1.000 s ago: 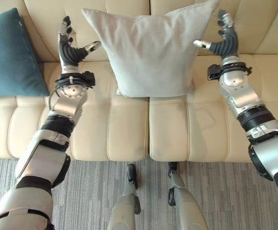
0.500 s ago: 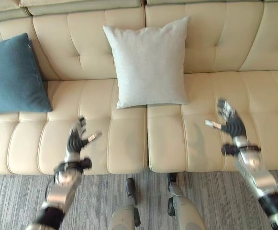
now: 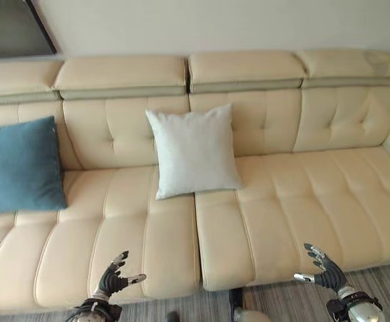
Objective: Pick up all the scattered cushions and arrange them neatly on the sofa.
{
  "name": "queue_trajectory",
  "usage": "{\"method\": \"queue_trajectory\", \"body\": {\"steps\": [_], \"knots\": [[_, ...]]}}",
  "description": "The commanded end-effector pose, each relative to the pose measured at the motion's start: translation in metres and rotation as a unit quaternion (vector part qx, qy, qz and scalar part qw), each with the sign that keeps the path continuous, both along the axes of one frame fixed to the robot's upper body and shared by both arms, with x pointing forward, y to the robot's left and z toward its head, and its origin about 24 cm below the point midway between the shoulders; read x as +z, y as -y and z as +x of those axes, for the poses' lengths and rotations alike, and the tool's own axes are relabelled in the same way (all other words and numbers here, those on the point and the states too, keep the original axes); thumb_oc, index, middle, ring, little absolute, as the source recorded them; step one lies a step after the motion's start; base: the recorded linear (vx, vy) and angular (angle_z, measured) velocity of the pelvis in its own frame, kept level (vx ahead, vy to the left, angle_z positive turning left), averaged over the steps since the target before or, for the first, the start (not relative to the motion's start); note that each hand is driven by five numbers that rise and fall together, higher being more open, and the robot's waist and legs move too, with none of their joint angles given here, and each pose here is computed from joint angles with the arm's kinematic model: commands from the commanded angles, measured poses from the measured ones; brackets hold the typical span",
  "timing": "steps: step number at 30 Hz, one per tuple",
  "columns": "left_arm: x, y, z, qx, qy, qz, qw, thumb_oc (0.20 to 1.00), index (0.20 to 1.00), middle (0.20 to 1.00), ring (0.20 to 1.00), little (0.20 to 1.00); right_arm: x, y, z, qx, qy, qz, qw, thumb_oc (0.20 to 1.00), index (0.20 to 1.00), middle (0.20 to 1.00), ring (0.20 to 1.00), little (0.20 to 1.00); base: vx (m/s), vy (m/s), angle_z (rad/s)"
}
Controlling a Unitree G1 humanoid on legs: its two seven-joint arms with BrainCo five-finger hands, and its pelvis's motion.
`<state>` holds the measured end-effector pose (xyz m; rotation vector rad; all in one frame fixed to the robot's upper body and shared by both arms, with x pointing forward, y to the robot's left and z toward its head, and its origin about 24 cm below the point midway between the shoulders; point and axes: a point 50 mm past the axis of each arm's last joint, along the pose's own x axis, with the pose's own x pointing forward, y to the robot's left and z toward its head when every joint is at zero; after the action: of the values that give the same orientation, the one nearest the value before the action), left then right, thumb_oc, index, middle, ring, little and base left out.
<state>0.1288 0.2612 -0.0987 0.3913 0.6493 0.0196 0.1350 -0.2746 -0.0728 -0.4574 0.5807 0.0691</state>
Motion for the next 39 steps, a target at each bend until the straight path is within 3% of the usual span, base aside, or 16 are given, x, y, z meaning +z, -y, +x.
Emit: {"method": "queue_trajectory", "body": {"steps": [1,10,23,39], "knots": [[0.015,-0.005,0.025,-0.003,0.052,0.02,0.998,1.0,1.0,1.0,1.0,1.0,0.024,-0.006,0.042,0.024,0.079,-0.011,0.997,1.0,1.0,1.0,1.0,1.0,-0.09,0.015,-0.32],[0.021,-0.003,0.042,-0.014,0.066,0.031,0.997,1.0,1.0,1.0,1.0,1.0,-0.002,-0.027,0.036,0.005,0.038,0.024,0.999,1.0,1.0,1.0,1.0,1.0,-0.23,-0.1,-0.03],[0.013,0.02,0.043,-0.018,0.063,-0.009,0.998,1.0,1.0,1.0,1.0,1.0,0.006,-0.014,0.043,0.001,0.046,0.001,0.999,1.0,1.0,1.0,1.0,1.0,-0.19,-0.086,-0.02],[0.018,0.029,0.053,-0.055,0.071,-0.001,0.996,1.0,1.0,1.0,1.0,1.0,-0.006,-0.028,0.041,-0.057,0.04,0.074,0.995,1.0,1.0,1.0,1.0,1.0,-0.02,0.053,-0.35]]}}
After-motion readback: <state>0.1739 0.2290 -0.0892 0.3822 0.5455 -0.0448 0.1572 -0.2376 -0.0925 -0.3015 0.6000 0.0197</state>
